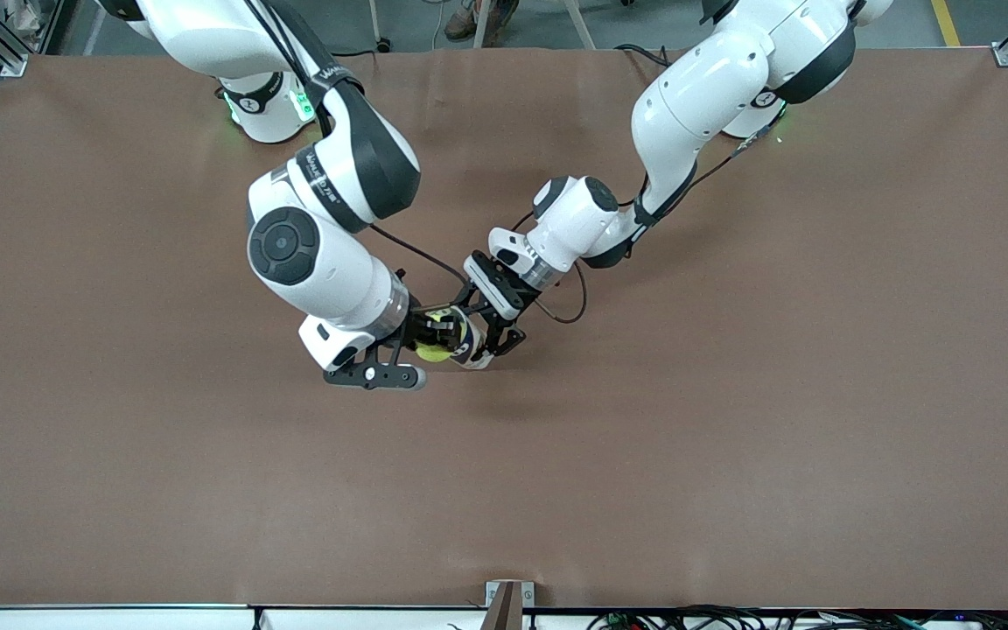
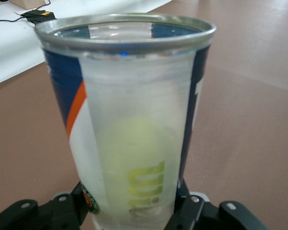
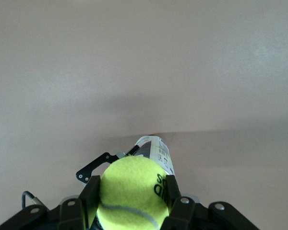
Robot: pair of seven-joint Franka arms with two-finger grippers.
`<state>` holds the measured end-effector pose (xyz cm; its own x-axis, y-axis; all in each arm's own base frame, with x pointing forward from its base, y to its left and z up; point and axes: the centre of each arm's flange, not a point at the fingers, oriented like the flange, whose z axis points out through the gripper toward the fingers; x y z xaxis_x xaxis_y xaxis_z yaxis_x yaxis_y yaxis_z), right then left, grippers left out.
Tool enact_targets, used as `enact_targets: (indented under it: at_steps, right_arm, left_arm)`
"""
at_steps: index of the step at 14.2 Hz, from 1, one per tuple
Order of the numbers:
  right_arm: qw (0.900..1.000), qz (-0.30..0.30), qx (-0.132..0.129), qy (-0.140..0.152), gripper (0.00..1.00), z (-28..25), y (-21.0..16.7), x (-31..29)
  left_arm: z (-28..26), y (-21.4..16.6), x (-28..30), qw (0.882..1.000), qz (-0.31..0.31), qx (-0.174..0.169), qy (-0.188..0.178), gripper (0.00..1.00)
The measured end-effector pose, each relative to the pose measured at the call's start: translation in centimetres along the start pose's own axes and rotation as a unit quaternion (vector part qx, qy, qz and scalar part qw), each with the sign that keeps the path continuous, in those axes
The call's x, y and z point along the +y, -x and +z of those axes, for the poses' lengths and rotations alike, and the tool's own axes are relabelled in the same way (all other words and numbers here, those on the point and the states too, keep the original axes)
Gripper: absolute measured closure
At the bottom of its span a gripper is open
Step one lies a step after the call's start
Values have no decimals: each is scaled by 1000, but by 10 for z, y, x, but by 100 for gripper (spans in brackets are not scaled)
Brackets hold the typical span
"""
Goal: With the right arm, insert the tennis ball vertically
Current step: 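Carry the second ball with the right gripper over the tube, then open the right gripper to drop the ball into the tube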
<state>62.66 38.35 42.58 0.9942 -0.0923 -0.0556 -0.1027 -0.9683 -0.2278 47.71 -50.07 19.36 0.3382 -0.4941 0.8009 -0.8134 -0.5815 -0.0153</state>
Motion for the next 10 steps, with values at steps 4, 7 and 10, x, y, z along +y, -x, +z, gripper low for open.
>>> enact_targets:
  at_steps: [4,7,10]
  right_arm:
    - [1000,0,-19,13,41,16,2,1]
    - [999,-1,-43,27,41,22,9,3]
    - [998,-6,-50,31,41,26,15,-3]
  left_arm:
    - [0,0,0,1000,0,0,0,30]
    - [0,0,0,1000,0,0,0,30]
    - [0,0,0,1000,0,0,0,30]
